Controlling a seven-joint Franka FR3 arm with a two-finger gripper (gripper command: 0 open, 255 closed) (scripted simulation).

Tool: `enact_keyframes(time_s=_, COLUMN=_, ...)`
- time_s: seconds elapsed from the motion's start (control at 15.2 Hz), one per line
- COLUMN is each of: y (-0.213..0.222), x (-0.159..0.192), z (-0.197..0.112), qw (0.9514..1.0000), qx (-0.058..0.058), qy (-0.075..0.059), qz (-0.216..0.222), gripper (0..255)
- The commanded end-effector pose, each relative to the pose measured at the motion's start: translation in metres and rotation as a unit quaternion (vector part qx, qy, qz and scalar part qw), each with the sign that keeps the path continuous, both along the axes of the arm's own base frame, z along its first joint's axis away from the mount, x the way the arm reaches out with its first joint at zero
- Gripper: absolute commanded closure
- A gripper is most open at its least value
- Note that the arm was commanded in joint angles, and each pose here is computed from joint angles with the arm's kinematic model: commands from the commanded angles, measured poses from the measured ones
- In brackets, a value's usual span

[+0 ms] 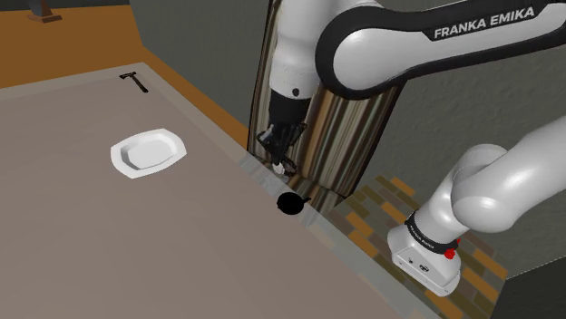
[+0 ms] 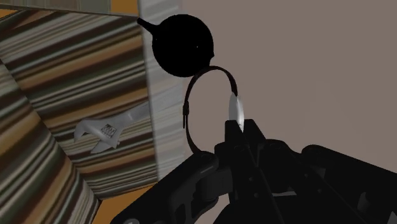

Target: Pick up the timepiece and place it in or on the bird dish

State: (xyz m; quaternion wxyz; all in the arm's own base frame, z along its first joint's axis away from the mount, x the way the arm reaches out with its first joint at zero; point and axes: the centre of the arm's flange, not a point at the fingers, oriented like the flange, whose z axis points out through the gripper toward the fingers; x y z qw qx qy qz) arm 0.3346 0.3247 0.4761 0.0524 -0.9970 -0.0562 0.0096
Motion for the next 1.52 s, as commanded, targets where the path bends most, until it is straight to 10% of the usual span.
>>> enact_keyframes(time_s=0.0, y=-0.012, x=-0.023, z=0.003, qw=1.0000, qx=0.000, qy=0.000, qz=0.000, gripper=255)
enact_keyframes(time_s=1.45, y=-0.023, x=-0.041, z=-0.092, qw=1.0000, qx=0.000, qy=0.000, qz=0.000, gripper=255)
